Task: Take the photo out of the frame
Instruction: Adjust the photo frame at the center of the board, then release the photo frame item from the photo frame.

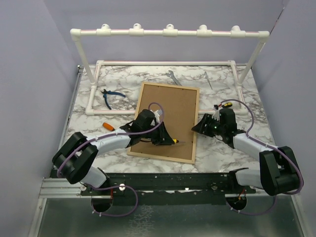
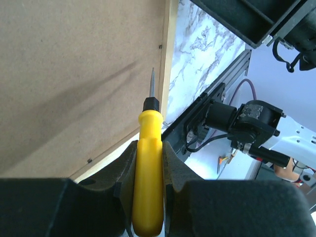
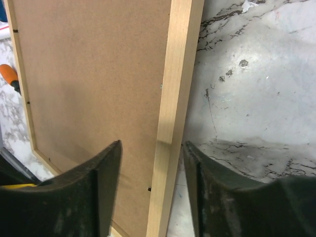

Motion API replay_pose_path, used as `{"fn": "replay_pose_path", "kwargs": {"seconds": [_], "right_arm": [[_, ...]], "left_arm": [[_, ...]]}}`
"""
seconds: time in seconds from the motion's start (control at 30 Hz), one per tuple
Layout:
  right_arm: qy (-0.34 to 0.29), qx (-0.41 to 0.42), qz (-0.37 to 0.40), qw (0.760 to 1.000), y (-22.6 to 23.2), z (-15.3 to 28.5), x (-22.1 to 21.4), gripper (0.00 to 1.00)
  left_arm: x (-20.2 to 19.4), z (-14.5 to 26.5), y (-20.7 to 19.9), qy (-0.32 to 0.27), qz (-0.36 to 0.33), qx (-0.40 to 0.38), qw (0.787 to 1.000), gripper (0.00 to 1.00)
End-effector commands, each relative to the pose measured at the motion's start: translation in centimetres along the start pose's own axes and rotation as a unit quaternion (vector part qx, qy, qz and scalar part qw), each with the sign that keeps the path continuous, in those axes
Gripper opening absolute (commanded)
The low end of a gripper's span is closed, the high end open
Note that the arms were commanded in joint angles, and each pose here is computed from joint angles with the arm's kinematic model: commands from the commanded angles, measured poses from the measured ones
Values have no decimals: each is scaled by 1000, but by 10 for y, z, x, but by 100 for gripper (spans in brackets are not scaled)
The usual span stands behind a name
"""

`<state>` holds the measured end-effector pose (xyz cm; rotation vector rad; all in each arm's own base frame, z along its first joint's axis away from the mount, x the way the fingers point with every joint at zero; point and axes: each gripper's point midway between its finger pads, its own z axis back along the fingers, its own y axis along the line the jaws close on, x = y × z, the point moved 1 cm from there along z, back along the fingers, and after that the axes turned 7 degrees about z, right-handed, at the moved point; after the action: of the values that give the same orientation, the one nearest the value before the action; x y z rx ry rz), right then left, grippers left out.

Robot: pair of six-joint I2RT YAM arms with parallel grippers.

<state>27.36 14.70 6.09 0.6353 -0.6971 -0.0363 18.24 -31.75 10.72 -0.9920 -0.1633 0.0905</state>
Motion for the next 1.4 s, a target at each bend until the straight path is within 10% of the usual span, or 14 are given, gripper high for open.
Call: {"fn": "replay_pose_path", "kwargs": {"seconds": [0.0, 1.37], "right_arm": [[10, 14, -3, 1000, 5, 1, -3, 51], [58, 22, -31, 998, -2, 6, -43, 20]], "left_arm": [[11, -11, -16, -8, -16, -24, 1000, 0], [5, -49, -9, 42, 1, -33, 999, 0]]}}
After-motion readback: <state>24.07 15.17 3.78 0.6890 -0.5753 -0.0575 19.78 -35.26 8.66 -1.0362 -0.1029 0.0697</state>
